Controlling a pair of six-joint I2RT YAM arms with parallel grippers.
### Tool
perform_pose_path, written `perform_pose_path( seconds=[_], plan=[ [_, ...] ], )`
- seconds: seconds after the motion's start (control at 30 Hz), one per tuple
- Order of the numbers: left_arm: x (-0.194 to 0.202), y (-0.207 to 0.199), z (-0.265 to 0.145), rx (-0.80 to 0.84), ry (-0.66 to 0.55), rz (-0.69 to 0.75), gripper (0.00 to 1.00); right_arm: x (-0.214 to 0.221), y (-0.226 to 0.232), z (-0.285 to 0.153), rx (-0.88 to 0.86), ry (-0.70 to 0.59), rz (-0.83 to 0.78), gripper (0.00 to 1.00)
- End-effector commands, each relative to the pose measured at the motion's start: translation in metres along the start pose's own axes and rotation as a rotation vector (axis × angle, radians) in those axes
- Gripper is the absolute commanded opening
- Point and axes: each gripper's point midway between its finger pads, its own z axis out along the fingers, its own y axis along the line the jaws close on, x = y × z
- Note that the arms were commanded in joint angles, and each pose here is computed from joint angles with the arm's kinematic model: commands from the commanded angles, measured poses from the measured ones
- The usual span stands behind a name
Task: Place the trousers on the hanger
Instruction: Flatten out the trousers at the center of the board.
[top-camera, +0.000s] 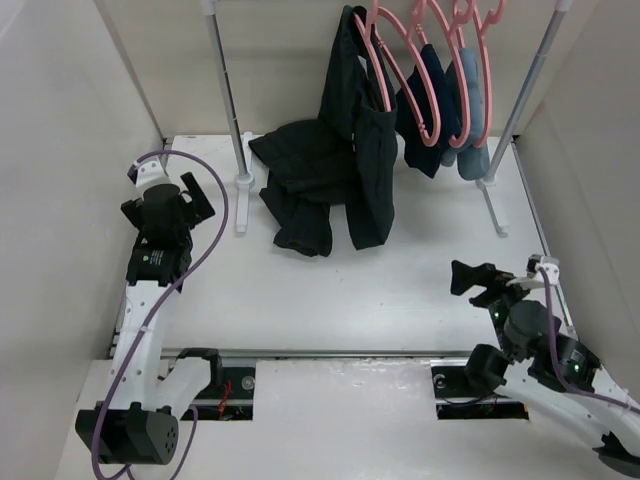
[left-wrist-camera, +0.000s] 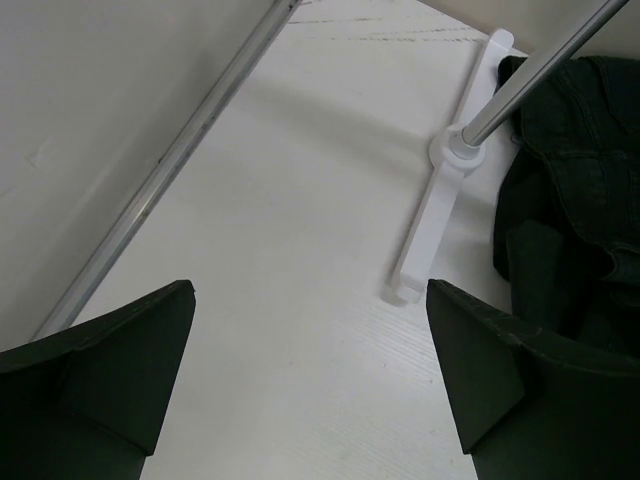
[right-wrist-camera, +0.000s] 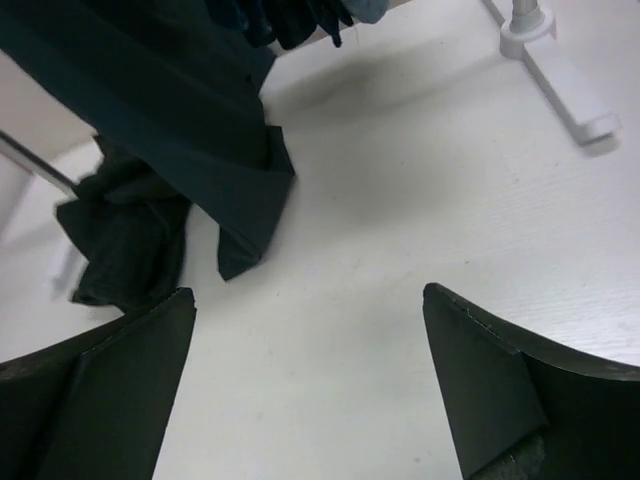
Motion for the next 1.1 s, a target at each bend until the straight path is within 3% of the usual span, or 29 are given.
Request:
perform_pose_path(
  seconds=[0.0, 0.1, 0.13, 0.17, 0.2, 0.23, 0.33, 0.37, 0.53, 0.57, 0.6, 0.67, 0.83, 0.97, 1.0, 1.07],
  plan=[
    [-0.027, -0.004, -0.007, -0.001, -0.069, -0.075, 1.0, -0.022, 0.041, 0.006, -0.106, 0.009, -0.128, 1.0],
    [-0.029, -0.012, -0.006, 0.04, -0.05, -0.035, 1.0, -0.034, 0.092, 0.017, -0.208, 0.062, -0.299, 1.0],
    [-0.028, -0.014, -0.007, 0.057, -0.045, -0.02, 1.0, -0.006, 0.112, 0.038, -0.208, 0.158, -0.508, 1.0],
    [-0.026, -0.021, -0.008, 0.099, -0.033, -0.001, 1.0, 0.008, 0.132, 0.045, -0.261, 0.224, -0.601, 1.0],
    [-0.022, -0.022, -0.008, 0.118, -0.021, 0.046, 1.0, -0.009, 0.162, 0.053, -0.297, 0.227, -0.638, 1.0],
    [-0.021, -0.025, -0.009, 0.138, -0.017, 0.059, 1.0, 0.039, 0.17, 0.075, -0.279, 0.373, -0.837, 1.0],
    [-0.018, -0.028, -0.01, 0.162, -0.002, 0.075, 1.0, 0.063, 0.222, 0.095, -0.349, 0.443, -0.972, 1.0],
    [-0.019, -0.024, -0.009, 0.14, -0.009, 0.086, 1.0, 0.095, 0.233, 0.107, -0.385, 0.481, -1.07, 1.0],
    [-0.013, 0.001, -0.005, 0.031, -0.021, 0.131, 1.0, 0.165, 0.29, 0.134, -0.577, 0.494, -1.059, 1.0],
    [-0.013, 0.002, -0.005, 0.022, -0.023, 0.131, 1.0, 0.161, 0.312, 0.141, -0.594, 0.473, -1.038, 1.0],
    [-0.009, 0.006, -0.003, 0.009, -0.014, 0.132, 1.0, 0.203, 0.303, 0.15, -0.583, 0.566, -1.099, 1.0],
    [-0.012, 0.01, -0.002, 0.0, -0.023, 0.133, 1.0, 0.243, 0.31, 0.165, -0.565, 0.651, -1.122, 1.0],
    [-0.014, 0.015, -0.002, -0.03, -0.03, 0.142, 1.0, 0.291, 0.305, 0.185, -0.47, 0.75, -1.097, 0.97],
    [-0.016, 0.022, -0.001, -0.061, -0.035, 0.138, 1.0, 0.308, 0.28, 0.192, -0.361, 0.812, -1.116, 0.67],
    [-0.016, 0.022, -0.001, -0.062, -0.035, 0.138, 1.0, 0.311, 0.278, 0.19, -0.368, 0.832, -1.12, 0.43],
    [-0.019, 0.026, 0.0, -0.082, -0.038, 0.135, 1.0, 0.317, 0.284, 0.185, -0.408, 0.854, -1.085, 0.14]
  ],
)
